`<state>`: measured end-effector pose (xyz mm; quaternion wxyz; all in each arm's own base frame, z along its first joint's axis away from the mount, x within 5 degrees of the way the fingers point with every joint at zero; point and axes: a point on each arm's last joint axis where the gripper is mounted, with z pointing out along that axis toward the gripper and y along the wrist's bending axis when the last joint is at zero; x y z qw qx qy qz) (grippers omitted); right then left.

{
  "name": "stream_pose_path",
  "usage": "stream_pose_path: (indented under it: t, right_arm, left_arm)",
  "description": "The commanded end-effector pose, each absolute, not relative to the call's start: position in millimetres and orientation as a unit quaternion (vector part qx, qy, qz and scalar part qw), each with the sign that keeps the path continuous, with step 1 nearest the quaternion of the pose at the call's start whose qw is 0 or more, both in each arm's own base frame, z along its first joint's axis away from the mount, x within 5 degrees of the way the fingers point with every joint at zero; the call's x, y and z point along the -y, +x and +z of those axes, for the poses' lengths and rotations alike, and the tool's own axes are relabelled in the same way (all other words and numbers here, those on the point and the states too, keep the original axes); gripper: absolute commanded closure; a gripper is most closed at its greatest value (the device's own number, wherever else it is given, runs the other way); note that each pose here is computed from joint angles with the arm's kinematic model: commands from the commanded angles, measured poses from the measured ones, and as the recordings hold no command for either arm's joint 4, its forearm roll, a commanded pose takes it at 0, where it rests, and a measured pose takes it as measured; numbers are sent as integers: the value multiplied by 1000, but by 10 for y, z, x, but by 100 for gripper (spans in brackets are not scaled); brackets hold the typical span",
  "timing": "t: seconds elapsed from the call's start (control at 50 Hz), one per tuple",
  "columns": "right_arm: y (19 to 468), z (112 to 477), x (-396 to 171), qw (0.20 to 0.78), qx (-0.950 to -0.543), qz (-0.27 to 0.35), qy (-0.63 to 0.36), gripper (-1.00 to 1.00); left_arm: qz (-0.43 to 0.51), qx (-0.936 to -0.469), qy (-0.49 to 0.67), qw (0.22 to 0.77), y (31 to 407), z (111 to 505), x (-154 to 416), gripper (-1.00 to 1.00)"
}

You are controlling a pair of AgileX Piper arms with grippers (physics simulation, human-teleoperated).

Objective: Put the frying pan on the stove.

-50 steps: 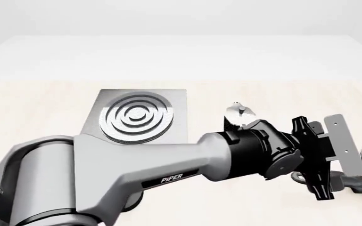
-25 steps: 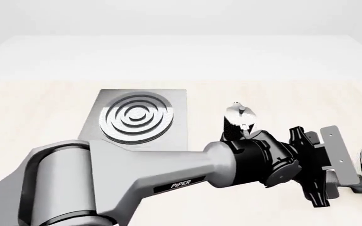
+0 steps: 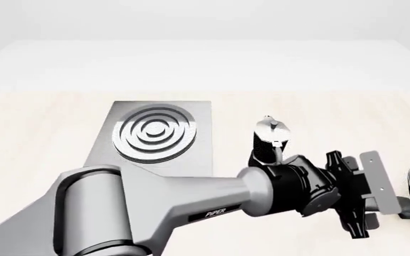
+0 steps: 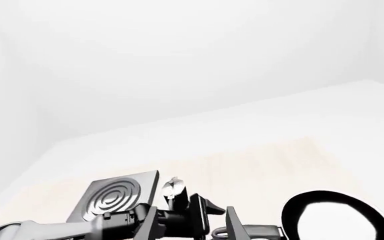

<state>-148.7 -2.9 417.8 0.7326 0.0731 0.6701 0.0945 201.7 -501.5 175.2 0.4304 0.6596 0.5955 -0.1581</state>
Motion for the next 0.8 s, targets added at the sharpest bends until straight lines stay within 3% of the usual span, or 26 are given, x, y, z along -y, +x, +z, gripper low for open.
stream_pose_path:
  t: [0.02, 0.8]
  right_arm:
    - [-1481, 4175, 19, 732, -670, 95, 79, -100]
    - [-1479, 4174, 9, 731, -670, 98, 85, -100]
  left_arm:
    - [-162, -602, 655, 428, 2028, 1746, 5044, -100]
    - [-155, -621, 647, 413, 2236, 1305, 5186, -100]
